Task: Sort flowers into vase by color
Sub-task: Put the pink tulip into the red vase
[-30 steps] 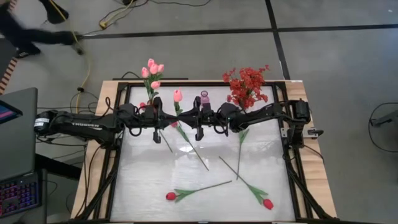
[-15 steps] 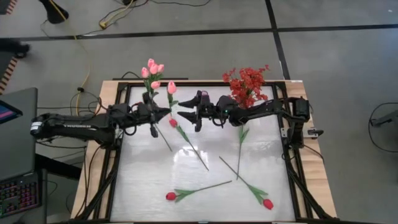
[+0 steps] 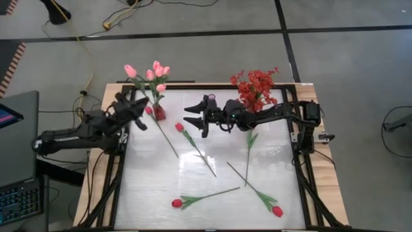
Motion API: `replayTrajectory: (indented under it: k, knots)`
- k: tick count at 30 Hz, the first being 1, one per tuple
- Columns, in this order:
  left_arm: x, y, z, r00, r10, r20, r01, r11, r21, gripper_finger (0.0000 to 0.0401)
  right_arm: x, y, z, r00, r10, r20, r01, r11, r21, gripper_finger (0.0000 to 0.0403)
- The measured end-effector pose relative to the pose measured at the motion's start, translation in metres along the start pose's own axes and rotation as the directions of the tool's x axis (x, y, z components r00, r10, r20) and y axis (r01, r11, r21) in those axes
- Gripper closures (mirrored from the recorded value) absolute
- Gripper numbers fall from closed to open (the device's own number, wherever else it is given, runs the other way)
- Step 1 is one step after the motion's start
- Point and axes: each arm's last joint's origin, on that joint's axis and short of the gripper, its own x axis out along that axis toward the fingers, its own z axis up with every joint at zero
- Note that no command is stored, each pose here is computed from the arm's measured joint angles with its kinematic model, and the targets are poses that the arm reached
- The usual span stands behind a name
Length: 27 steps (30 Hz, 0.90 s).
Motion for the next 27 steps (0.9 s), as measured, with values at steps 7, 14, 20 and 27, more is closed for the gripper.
replayTrajectory:
  k: [7,14,20,27]
  knots:
    - [-0.015,0.012,-0.031,0.987,0.158,0.030,-0.155,0.984,-0.090,0.0401,0.000,0.000,-0.001,1.000,-0.001,-0.007,0.001,1.000,0.001,0.0164]
    - [-0.018,0.017,-0.048,0.964,0.244,0.105,-0.233,0.967,-0.106,0.0401,0.000,0.000,-0.001,1.000,-0.001,-0.007,0.001,1.000,0.002,0.0164]
    - [-0.017,0.018,-0.063,0.958,0.273,0.088,-0.258,0.954,-0.150,0.0401,0.000,0.000,-0.001,1.000,-0.001,-0.007,0.001,1.000,0.003,0.0164]
    - [-0.016,0.022,-0.066,0.953,0.279,0.118,-0.259,0.953,-0.158,0.0401,0.000,0.000,-0.001,1.000,-0.001,-0.007,0.001,1.000,0.003,0.0164]
